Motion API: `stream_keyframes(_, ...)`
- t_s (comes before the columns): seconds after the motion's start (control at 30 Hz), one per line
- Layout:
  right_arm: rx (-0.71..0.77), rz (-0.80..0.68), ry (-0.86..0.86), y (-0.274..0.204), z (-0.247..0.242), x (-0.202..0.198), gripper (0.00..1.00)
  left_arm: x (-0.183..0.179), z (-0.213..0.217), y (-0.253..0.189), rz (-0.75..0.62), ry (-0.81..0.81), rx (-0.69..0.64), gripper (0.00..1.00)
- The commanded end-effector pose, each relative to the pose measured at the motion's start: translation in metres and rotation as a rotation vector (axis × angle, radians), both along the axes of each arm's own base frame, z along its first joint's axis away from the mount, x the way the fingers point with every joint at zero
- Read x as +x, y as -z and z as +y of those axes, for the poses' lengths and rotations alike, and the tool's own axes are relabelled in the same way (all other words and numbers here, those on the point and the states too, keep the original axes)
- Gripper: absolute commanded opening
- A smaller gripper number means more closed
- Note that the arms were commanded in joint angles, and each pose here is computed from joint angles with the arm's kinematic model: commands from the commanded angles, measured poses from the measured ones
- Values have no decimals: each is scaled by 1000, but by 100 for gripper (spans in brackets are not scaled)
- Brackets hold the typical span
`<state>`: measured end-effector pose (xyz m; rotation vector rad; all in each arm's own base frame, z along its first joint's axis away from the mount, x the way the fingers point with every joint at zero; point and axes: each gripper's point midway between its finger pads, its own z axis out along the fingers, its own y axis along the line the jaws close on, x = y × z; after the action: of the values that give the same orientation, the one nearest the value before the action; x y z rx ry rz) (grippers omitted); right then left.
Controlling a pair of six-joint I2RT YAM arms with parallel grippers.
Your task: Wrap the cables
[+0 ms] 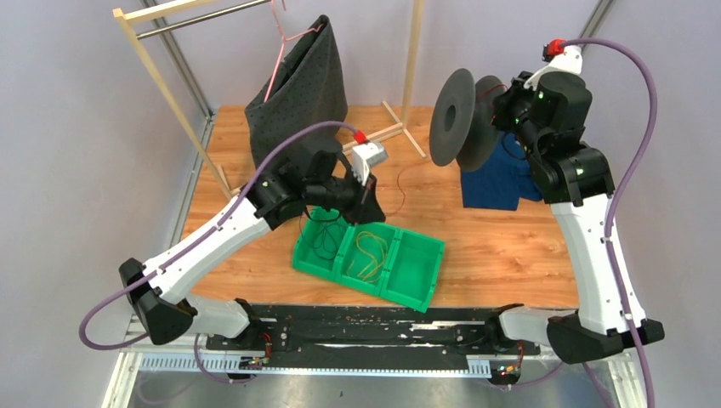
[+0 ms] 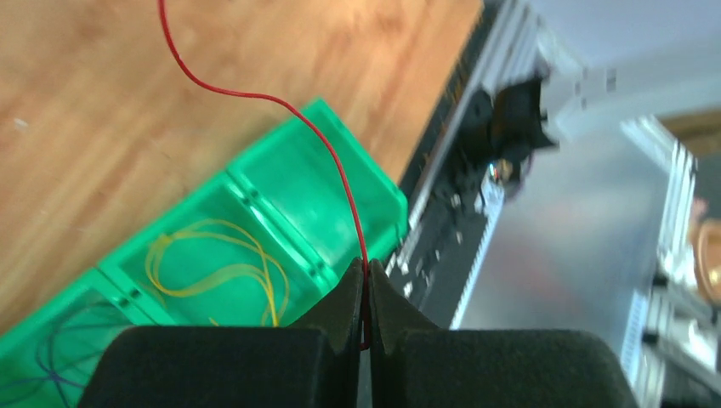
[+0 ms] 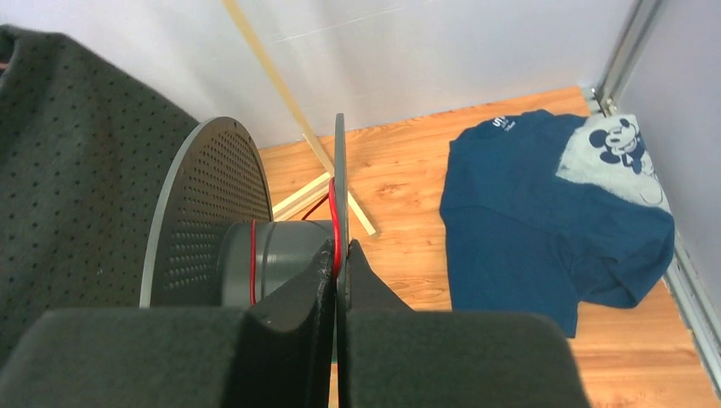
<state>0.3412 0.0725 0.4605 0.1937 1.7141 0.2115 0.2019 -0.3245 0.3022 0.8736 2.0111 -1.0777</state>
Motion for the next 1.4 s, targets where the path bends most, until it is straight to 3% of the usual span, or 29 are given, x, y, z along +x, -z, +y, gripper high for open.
stream_keyframes(0.0, 135, -42, 45, -12, -13, 14, 1, -65, 21, 29, 117, 231, 197, 0)
stream_keyframes(0.13, 111, 25, 33, 18, -12, 31, 1, -97, 17, -1, -1, 401, 161, 0)
stream_keyframes(0.4, 37, 190, -117, 83, 13, 25, 1, -81, -23, -139, -332, 394, -243, 0)
stream_keyframes(0.53, -15, 261, -228, 104, 35, 8, 1, -70, -48, -192, -391, 386, -413, 0)
stream_keyframes(0.7, -37, 266, -376, 115, 59, -15, 1, -40, -78, -224, -380, 344, -511, 0)
stream_keyframes(0.93, -71, 255, -579, 126, 90, -62, 1, 31, -97, -234, -291, 240, -626, 0)
stream_keyframes(1.1, -63, 236, -668, 122, 99, -92, 1, 74, -103, -199, -210, 160, -580, 0)
stream_keyframes(1.37, -93, 204, -727, 100, 84, -137, 1, 144, -47, -142, -142, -111, -543, 0)
